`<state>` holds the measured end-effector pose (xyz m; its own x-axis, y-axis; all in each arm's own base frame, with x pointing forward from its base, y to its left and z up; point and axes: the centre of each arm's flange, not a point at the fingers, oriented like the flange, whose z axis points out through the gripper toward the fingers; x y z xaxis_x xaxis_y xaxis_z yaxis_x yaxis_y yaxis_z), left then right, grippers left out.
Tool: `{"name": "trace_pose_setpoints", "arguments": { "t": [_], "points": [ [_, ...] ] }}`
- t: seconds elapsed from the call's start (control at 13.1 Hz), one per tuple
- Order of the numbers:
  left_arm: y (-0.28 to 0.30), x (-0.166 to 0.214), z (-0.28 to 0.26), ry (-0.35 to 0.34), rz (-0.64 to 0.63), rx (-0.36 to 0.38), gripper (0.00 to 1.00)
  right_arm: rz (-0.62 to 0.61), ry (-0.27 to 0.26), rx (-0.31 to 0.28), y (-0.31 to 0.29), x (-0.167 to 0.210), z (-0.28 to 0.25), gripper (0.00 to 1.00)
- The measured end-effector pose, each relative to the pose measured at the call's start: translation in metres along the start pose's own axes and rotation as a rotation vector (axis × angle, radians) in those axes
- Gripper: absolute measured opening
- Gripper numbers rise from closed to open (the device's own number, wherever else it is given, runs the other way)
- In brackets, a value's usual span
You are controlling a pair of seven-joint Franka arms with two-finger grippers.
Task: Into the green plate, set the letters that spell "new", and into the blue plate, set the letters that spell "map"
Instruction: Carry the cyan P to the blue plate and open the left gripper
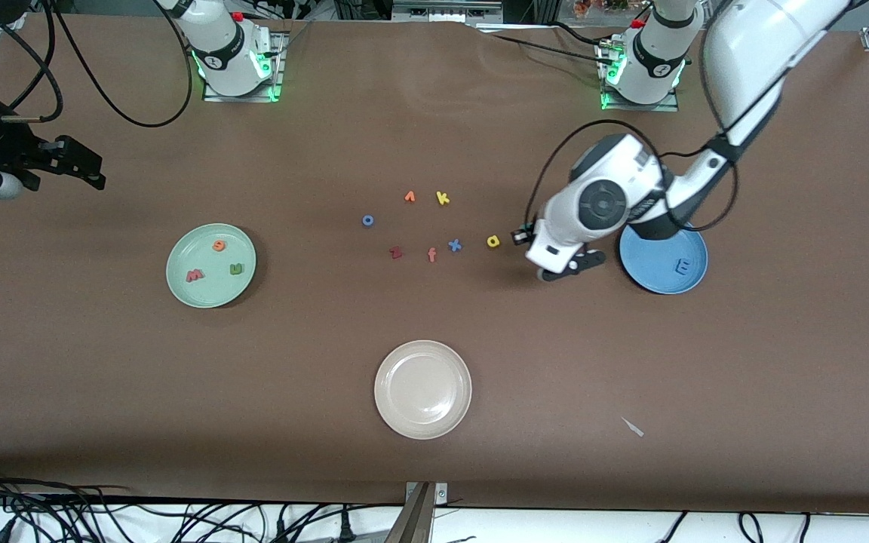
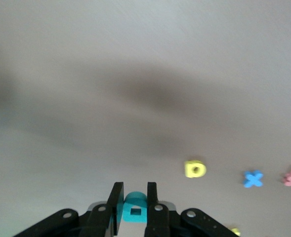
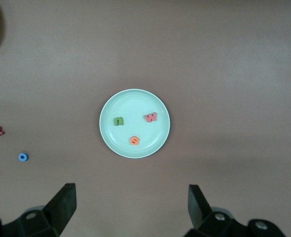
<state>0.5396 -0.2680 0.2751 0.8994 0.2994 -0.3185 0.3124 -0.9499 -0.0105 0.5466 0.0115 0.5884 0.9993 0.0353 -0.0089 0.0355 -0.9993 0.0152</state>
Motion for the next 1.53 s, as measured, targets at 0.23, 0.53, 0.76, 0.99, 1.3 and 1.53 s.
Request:
{"name": "trace_pose_setpoints", "arguments": {
  "t": [0.23,0.53,0.76,0.99,1.3,1.53],
  "points": [
    [-0.046,0.036,-0.022,-0.012,0.084,0.042,0.23,0.000,-0.007,0.000,0.000,-0.001,0.001,1.00],
    [-0.126,0.088,-0.021,0.011,0.194,0.116,0.23,-0.003,-0.005,0.000,-0.002,-0.001,0.000,1.00],
    [-0.178,0.121,0.004,-0.012,0.261,0.178,0.23,-0.004,-0.006,0.000,-0.003,0.000,0.001,1.00],
    [-0.206,0.137,0.027,-0.049,0.303,0.203,0.23,-0.006,-0.006,0.000,-0.003,0.000,0.001,1.00],
    [-0.228,0.146,0.037,-0.073,0.339,0.210,0.23,-0.006,-0.007,0.000,-0.004,0.000,0.001,1.00],
    [-0.233,0.148,0.042,-0.084,0.344,0.206,0.38,-0.006,-0.009,0.000,-0.004,0.001,0.003,1.00]
  ]
}}
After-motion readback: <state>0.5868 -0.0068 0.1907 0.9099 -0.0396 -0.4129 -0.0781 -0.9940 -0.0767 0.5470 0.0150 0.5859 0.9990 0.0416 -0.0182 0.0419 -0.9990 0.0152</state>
